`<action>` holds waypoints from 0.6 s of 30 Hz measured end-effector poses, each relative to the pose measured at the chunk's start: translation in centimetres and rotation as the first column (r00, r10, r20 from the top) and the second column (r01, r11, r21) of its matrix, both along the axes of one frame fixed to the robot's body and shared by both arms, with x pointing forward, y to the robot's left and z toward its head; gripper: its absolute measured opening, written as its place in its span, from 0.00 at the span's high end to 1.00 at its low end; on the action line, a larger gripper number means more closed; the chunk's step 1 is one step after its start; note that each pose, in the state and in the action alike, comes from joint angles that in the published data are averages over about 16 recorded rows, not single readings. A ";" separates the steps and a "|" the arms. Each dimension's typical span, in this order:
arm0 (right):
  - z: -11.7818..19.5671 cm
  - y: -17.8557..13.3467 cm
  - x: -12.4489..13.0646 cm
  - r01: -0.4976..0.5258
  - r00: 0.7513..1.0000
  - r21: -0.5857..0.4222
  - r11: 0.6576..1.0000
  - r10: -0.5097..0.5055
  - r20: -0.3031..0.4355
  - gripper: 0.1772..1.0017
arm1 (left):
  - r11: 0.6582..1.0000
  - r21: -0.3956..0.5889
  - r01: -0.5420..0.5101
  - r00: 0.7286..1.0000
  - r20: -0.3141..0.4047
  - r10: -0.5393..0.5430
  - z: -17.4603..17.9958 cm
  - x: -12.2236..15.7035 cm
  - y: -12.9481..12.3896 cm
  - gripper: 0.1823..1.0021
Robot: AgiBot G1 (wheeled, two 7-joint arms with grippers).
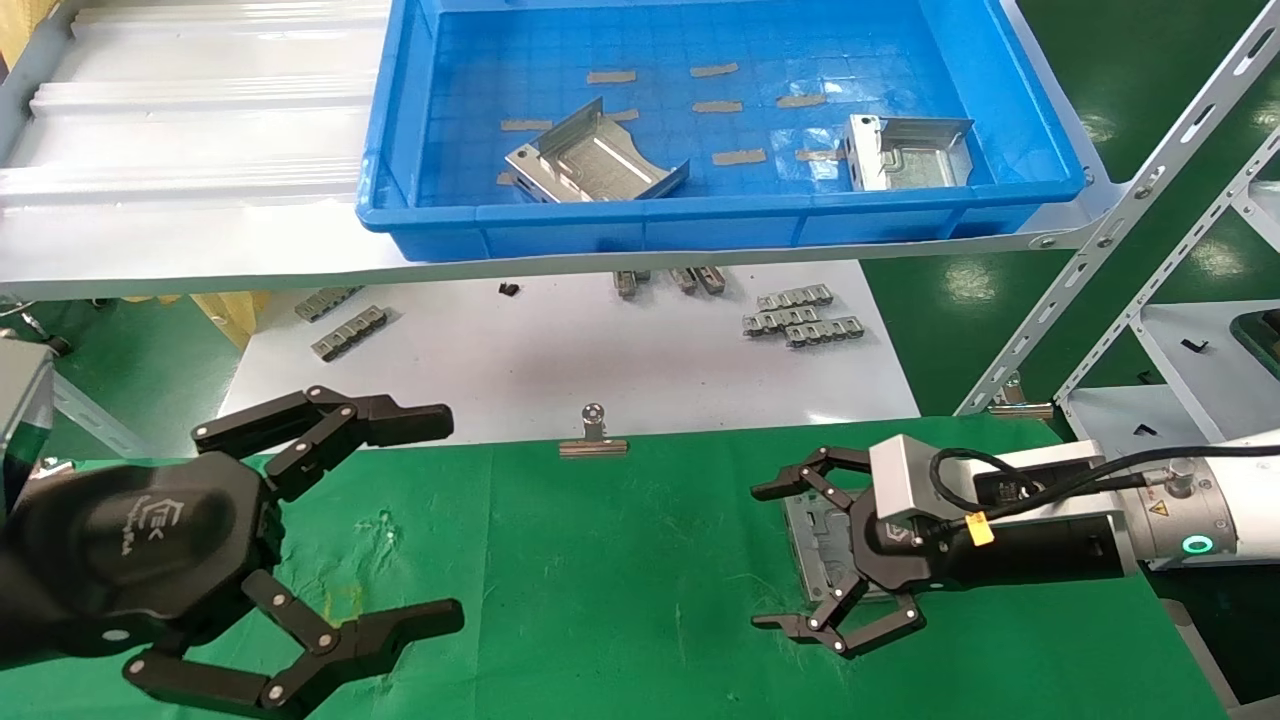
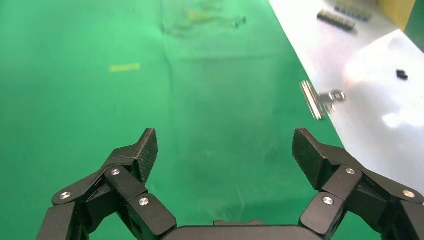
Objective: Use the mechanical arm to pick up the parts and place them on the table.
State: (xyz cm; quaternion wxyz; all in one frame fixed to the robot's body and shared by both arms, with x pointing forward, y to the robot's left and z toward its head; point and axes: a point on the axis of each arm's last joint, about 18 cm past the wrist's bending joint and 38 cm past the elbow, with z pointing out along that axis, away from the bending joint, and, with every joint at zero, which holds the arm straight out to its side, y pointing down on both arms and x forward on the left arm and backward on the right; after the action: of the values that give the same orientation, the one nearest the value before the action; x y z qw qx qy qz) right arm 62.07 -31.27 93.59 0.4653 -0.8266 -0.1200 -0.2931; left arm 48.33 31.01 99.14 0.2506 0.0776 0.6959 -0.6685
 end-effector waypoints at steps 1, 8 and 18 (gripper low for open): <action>0.0 0.2 -0.2 -0.005 1.000 0.016 1.000 0.005 -0.004 0.01 | 1.000 0.000 0.000 1.000 0.000 0.000 0.0 0.0 0.0 0.00; 0.2 1.1 -1.5 -0.036 0.999 0.123 0.992 0.040 -0.028 0.00 | 1.000 0.000 0.000 1.000 0.000 0.000 0.0 0.0 0.0 0.00; 1.3 1.7 -4.0 -0.071 0.995 0.251 0.965 0.085 -0.045 0.00 | 1.000 0.000 0.000 1.000 0.000 0.000 0.0 0.0 0.0 0.00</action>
State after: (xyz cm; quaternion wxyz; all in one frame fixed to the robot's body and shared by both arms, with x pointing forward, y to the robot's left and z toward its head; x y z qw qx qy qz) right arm 58.02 -29.53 94.84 0.5795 -0.7641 -0.1018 -0.2644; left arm 48.33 31.01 99.14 0.2506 0.0776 0.6959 -0.6685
